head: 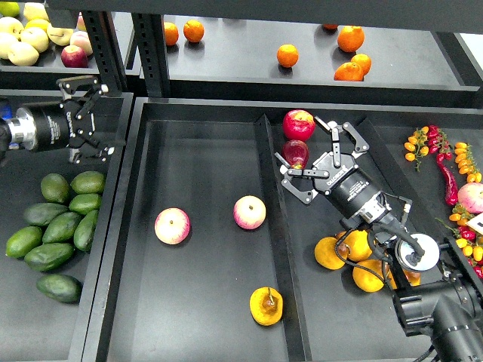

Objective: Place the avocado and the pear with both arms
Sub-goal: 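Raise the left gripper away from the avocado pile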

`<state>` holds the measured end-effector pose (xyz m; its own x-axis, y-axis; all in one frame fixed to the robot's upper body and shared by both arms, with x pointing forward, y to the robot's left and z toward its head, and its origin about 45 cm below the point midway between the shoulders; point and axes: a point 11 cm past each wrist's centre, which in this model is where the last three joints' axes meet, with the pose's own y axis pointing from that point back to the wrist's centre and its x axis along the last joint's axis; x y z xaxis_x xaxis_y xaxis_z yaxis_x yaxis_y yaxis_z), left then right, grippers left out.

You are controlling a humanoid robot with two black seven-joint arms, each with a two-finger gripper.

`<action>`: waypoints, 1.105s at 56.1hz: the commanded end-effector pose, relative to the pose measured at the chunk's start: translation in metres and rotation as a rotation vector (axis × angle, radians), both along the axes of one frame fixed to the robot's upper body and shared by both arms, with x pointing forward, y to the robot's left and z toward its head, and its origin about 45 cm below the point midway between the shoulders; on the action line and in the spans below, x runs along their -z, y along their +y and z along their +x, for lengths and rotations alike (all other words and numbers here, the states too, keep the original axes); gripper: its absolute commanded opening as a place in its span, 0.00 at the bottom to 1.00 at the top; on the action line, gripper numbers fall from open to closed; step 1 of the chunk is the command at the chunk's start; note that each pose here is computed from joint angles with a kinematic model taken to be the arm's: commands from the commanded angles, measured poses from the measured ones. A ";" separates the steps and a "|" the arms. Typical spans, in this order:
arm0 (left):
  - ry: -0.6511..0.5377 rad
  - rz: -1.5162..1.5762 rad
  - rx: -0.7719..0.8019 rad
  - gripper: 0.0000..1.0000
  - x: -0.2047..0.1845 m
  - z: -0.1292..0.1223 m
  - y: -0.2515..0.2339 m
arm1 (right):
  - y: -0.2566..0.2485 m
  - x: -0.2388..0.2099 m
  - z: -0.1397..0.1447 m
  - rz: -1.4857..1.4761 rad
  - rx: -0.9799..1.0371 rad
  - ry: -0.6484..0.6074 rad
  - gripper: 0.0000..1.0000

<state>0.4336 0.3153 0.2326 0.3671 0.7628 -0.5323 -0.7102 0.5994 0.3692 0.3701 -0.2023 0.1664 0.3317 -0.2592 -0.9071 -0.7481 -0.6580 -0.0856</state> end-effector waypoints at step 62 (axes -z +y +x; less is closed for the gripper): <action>-0.080 -0.791 -0.515 1.00 0.003 -0.041 -0.037 | -0.024 -0.012 0.012 0.078 0.190 -0.053 1.00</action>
